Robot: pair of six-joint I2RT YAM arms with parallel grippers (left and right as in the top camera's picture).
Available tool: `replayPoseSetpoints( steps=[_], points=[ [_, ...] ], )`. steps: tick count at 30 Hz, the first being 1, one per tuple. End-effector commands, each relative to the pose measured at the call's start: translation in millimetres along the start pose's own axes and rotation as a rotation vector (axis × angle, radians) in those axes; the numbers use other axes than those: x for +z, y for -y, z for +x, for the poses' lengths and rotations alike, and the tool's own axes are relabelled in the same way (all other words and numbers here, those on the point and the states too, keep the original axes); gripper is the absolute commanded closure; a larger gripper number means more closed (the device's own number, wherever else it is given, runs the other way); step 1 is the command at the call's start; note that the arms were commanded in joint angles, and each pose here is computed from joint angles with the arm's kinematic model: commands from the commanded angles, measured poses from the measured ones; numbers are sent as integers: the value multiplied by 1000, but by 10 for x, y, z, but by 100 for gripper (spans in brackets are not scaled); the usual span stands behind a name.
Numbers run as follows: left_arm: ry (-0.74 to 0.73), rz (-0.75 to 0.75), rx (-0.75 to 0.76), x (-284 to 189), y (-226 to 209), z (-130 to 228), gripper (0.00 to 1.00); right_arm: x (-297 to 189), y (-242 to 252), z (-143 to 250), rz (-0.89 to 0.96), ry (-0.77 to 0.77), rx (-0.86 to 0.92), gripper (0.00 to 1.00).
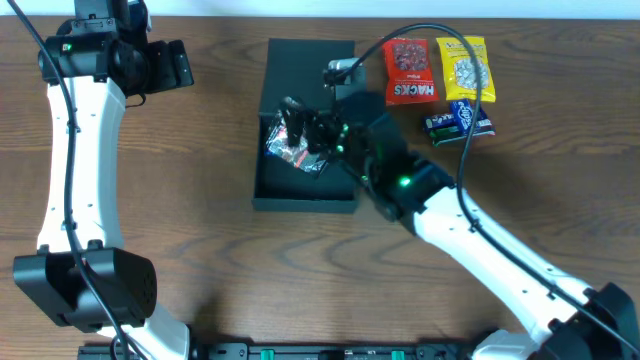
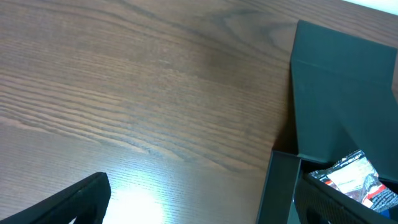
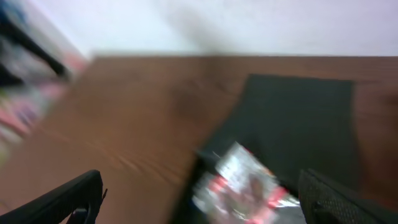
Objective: Pack container
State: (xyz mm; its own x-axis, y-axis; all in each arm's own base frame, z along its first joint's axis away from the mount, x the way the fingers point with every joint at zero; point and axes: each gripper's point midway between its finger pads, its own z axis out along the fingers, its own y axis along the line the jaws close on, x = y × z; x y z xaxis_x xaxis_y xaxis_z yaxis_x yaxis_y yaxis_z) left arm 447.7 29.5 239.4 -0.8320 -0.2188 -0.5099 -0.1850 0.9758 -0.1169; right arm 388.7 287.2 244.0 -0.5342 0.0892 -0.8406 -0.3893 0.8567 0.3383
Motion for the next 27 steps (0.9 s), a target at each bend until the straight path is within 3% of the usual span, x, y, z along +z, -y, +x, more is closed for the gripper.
replayPoseSetpoints(
  steps=[1,4,11,15,16,18,19,20,21,22,24,27],
  points=[
    [-3,2,-13,4,-5,-2,5,-23,112,55,-64,-64,-241,1],
    [-3,2,-13,4,-5,-1,5,-61,204,141,-183,-131,-287,2],
    [-5,2,-14,4,-6,3,4,67,581,320,-170,-211,-346,8],
    [-10,1,-14,4,-8,16,5,188,553,464,-185,-245,-372,32],
    [-12,1,-14,4,-9,21,5,235,545,506,-189,-251,-374,42],
    [-15,0,-14,4,-10,27,4,330,570,589,-185,-265,-374,77],
    [-16,0,-14,4,-10,30,5,391,601,647,-180,-276,-369,88],
    [-16,0,-14,4,-10,30,5,472,636,715,-178,-286,-356,74],
    [-16,0,-14,4,-11,30,5,531,658,759,-175,-291,-339,40],
    [-16,0,-14,4,-10,30,5,598,680,805,-174,-294,-330,28],
    [-17,-1,-15,4,-11,34,5,682,716,879,-172,-306,-327,24],
    [-17,-1,-15,4,-11,34,5,783,742,961,-178,-329,-320,24]
  ],
)
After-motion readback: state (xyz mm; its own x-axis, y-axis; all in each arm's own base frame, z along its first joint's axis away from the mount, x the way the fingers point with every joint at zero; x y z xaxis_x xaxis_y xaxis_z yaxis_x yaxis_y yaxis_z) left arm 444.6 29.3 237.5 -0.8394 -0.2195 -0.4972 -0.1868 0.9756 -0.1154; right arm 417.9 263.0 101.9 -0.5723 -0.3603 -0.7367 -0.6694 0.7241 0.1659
